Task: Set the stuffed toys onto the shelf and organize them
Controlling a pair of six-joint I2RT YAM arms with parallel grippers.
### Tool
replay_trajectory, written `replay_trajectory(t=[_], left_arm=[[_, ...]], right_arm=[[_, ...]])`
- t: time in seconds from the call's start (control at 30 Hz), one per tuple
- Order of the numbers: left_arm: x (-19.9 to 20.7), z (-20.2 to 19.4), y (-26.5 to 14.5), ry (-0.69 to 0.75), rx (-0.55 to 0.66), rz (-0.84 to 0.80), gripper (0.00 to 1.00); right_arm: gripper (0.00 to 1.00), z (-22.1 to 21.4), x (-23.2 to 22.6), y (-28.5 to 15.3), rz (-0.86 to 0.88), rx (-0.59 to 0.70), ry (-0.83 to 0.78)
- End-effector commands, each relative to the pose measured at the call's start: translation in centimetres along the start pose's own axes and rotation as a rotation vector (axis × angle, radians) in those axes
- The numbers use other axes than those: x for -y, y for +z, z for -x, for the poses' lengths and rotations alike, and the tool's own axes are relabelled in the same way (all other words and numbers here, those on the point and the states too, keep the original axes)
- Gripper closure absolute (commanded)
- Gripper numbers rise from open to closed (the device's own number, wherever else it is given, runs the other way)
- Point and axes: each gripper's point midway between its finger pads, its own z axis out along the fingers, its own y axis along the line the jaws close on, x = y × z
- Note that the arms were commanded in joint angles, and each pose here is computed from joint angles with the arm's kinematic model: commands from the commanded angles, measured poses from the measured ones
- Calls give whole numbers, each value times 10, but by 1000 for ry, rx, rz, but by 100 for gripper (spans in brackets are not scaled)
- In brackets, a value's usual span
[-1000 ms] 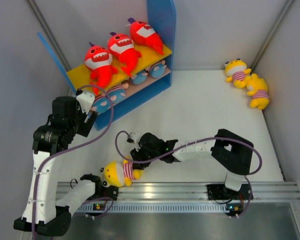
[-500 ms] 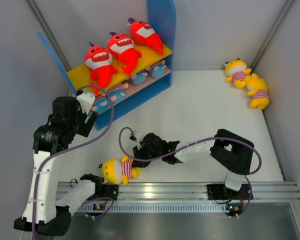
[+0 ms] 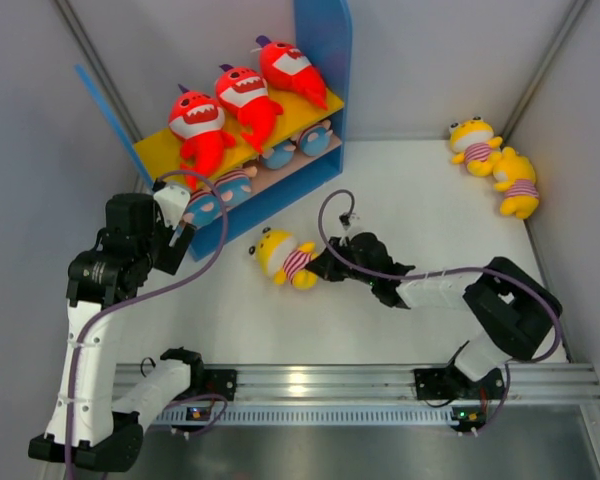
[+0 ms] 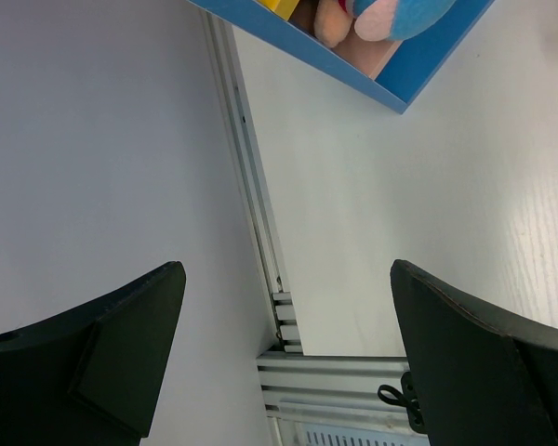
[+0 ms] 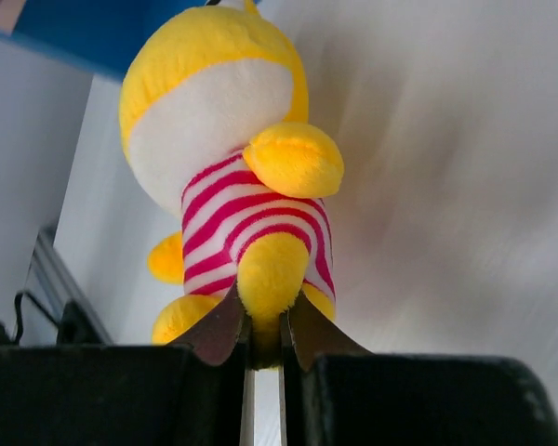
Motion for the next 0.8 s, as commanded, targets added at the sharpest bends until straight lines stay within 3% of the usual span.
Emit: replay_trajectory(t=[0.0, 0.17, 0.27, 0.4, 0.47, 0.77], left_arm=[[-2, 3, -2, -17, 16, 5, 2], [-5, 11, -6, -31, 37, 7, 2], [-6, 21, -11, -43, 73, -11, 2], [-4, 30, -19, -55, 119, -38, 2], [-4, 33, -21, -64, 132, -41, 2], [1, 27, -11, -43, 92, -53, 3]], right_arm=[[100, 82, 2, -3, -52, 294, 42], [100, 158, 22, 14, -102, 483, 122], [100, 187, 30, 36, -109, 533, 154], [100, 212, 63, 68, -140, 557, 246], [100, 234, 58, 79, -121, 582, 243], [100, 275, 81, 110, -133, 663, 258]])
